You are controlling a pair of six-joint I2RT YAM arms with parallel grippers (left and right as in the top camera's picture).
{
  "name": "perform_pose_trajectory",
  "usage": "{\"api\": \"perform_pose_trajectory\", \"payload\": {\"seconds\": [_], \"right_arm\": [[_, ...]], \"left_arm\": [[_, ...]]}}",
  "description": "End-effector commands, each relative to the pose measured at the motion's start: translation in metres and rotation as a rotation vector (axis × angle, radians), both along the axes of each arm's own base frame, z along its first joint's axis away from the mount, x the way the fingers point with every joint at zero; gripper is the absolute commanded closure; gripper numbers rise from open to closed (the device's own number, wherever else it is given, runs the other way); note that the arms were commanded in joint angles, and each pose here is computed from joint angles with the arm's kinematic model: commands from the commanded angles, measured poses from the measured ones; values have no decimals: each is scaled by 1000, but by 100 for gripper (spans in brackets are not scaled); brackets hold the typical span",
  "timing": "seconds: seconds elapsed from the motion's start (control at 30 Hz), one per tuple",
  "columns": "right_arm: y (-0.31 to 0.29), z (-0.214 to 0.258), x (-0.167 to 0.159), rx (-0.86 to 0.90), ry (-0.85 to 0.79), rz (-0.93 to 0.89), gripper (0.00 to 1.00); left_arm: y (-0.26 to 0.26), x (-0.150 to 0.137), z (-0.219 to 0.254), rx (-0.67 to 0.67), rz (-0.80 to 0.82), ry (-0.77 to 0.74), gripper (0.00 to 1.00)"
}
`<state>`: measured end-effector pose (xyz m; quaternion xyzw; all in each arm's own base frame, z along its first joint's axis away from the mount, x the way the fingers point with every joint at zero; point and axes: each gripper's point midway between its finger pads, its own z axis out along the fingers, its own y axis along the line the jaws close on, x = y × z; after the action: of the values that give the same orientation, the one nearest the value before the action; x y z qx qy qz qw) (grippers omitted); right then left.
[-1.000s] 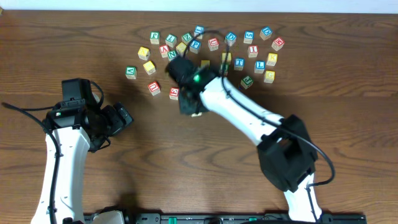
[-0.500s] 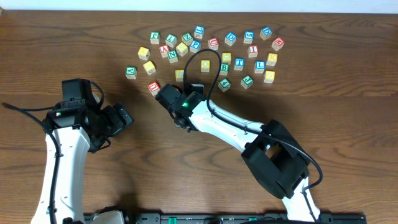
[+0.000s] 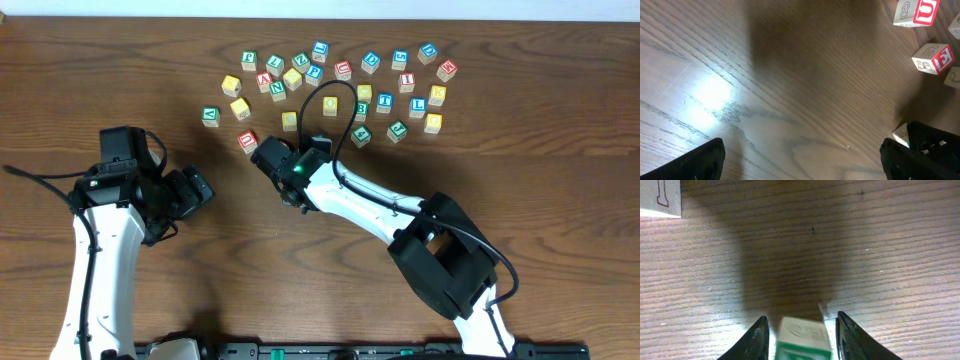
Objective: Spell out ROBOT
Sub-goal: 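Carry the green R block toward the front and set it down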
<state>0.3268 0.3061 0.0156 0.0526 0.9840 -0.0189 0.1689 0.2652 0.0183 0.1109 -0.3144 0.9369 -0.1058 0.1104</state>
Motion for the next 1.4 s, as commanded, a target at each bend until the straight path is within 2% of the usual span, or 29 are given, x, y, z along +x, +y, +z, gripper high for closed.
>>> {"api": "perform_pose_trajectory", "payload": {"seconds": [0.0,0.2,0.33,0.53,0.8,1.07,1.37], "right_arm": [[-1,-4,0,-4,0,-13,58],[-1,-3,1,-2,-3,-15,58],[2,-4,-1,7,14,15,67],[8,-5,-3,28,27,43,70],[15,-3,4,29,2,131,71],[14,-3,3,30,6,129,68],[12,-5,-2,39,31,81,71]], "left_arm": [[3,5,8,13,10,-24,3],[3,5,8,13,10,-24,2],[3,5,8,13,10,-24,3],[4,5,8,13,10,-25,2],[4,6,9,14,10,-28,3],[4,6,9,14,10,-28,2],[4,6,9,14,10,-28,2]]}}
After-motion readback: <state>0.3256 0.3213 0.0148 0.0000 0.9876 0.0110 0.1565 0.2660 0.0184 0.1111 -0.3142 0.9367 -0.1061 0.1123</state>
